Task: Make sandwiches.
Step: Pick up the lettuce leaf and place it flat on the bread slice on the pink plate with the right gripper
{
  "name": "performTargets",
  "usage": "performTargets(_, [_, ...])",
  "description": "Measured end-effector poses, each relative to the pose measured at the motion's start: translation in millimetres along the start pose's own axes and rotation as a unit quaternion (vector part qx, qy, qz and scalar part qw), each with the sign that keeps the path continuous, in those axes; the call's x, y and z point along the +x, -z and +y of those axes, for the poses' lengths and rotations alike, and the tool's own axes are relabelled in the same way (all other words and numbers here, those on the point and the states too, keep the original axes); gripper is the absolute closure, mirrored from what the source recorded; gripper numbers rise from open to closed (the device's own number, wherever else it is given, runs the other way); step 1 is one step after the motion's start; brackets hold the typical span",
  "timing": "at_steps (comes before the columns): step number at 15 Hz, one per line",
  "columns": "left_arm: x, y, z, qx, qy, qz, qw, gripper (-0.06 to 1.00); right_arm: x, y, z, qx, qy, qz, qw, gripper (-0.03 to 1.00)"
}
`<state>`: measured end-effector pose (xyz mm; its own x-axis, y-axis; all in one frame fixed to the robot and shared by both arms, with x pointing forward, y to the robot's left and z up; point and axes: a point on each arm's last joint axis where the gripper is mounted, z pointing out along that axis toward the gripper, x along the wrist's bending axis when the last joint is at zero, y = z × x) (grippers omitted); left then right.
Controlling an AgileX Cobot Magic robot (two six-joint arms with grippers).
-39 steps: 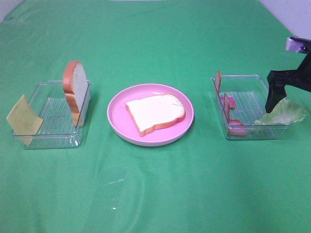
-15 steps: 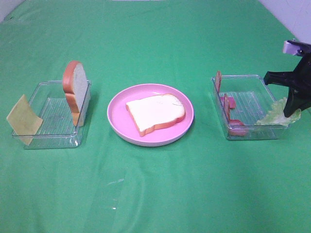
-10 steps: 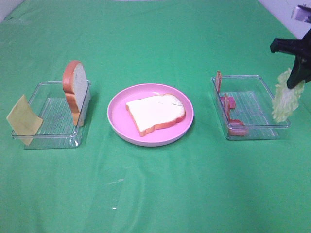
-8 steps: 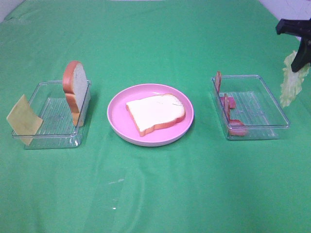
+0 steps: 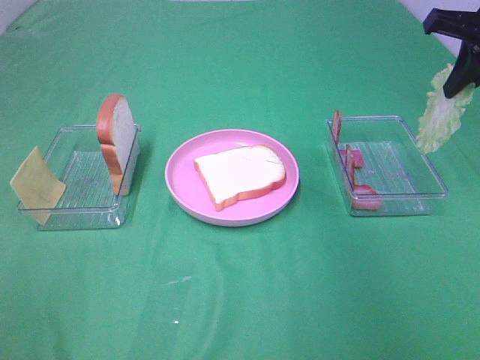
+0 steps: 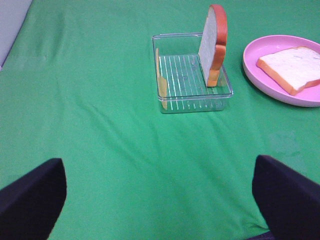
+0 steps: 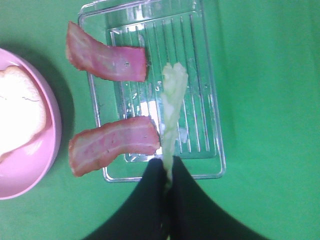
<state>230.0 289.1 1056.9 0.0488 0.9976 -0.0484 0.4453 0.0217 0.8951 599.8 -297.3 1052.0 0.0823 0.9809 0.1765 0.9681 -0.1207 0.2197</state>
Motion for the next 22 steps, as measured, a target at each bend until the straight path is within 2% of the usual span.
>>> performTargets(2, [0, 0, 0, 0.0, 0.0, 0.0, 1.0, 0.02, 22, -2, -2, 0.0, 0.031, 0.006, 1.0, 0.95])
performTargets(3, [0, 0, 0, 0.0, 0.0, 0.0, 1.0, 0.02, 40, -5, -5, 0.0, 0.056, 0.012, 0.998, 0.95])
performTargets(4, [0, 0, 0, 0.0, 0.0, 0.0, 1.0, 0.02, 84, -10, -16, -0.004, 0.113, 0.029, 0.993, 0.95])
performTargets(5, [0, 0, 0, 0.0, 0.0, 0.0, 1.0, 0.02, 94, -11, -19, -0.006, 0.125, 0.033, 0.992, 0.95])
performTargets(6, [0, 0, 0, 0.0, 0.0, 0.0, 1.0, 0.02, 130, -13, -32, -0.016, 0.161, 0.05, 0.985, 0.95])
performTargets(11, [0, 0, 0, 0.0, 0.0, 0.0, 1.0, 0.02, 208, -17, -66, -0.068, 0.248, 0.105, 0.961, 0.95])
performTargets(14, [0, 0, 0, 0.0, 0.0, 0.0, 1.0, 0.02, 229, -40, -72, -0.067, 0.244, 0.131, 0.958, 0.95])
performTargets(22, [0, 0, 0, 0.0, 0.0, 0.0, 1.0, 0.02, 242, -96, -56, -0.105, 0.201, 0.155, 0.962, 0.95])
